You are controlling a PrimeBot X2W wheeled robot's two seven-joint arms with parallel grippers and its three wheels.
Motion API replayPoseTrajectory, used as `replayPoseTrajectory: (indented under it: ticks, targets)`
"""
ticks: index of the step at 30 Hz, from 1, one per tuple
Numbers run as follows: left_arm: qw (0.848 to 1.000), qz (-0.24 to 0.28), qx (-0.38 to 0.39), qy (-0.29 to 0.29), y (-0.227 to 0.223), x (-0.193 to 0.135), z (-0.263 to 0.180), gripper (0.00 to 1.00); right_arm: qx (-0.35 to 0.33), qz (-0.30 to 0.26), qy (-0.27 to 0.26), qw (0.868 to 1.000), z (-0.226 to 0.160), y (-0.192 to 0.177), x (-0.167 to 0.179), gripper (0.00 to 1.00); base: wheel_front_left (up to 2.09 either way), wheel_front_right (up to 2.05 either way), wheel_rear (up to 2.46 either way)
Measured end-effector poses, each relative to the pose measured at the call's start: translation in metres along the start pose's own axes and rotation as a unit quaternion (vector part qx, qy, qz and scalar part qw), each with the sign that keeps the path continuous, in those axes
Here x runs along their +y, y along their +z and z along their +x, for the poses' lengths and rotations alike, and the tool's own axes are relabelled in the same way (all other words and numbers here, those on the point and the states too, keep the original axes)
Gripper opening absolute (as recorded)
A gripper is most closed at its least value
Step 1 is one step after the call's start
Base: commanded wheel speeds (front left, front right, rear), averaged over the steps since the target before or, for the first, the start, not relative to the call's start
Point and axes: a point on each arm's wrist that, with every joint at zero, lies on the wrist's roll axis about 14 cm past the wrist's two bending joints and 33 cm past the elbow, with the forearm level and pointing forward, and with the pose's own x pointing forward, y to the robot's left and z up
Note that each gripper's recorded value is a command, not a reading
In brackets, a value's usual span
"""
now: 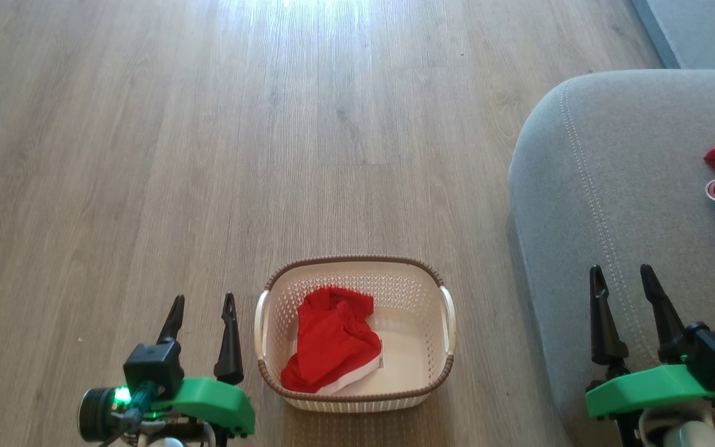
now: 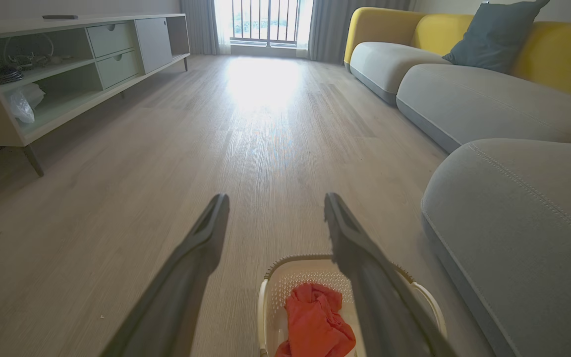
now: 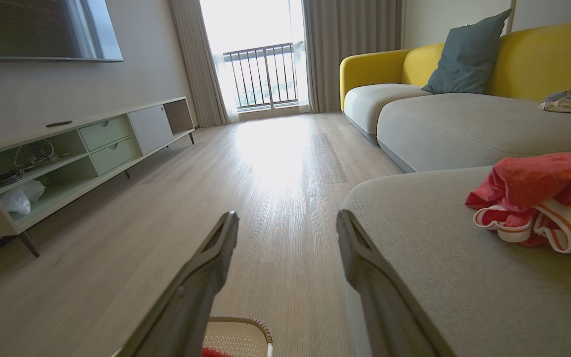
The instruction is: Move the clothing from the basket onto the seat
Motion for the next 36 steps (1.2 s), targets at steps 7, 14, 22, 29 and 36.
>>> replayPoseTrajectory:
  ticks: [7,14,22,29,36]
  targets:
    - [1.0,0.0,0.0,-0.003,0.0,-0.002,-0.001,1.0,0.001,0.0,0.0,1.0,-0.001,-0.001,0.0,1.0,0.0,0.0,0.0]
    - [1.0,0.0,0.001,-0.006,-0.001,-0.004,0.0,1.0,0.001,0.001,-0.001,1.0,-0.001,-0.001,-0.001,1.0,0.0,0.0,0.0]
    - [1.0,0.0,0.004,-0.008,-0.002,-0.005,0.001,1.0,0.004,0.002,-0.004,1.0,-0.002,-0.002,-0.003,1.0,0.0,0.0,0.0]
    - [1.0,-0.003,0.019,-0.022,-0.012,-0.013,0.002,1.0,0.014,0.002,-0.011,1.0,-0.002,-0.009,-0.006,1.0,0.0,0.0,0.0]
    - [0.996,-0.008,0.069,-0.056,-0.045,-0.027,0.018,1.0,0.037,0.004,-0.02,0.999,0.009,-0.025,-0.012,1.0,0.0,0.0,0.0]
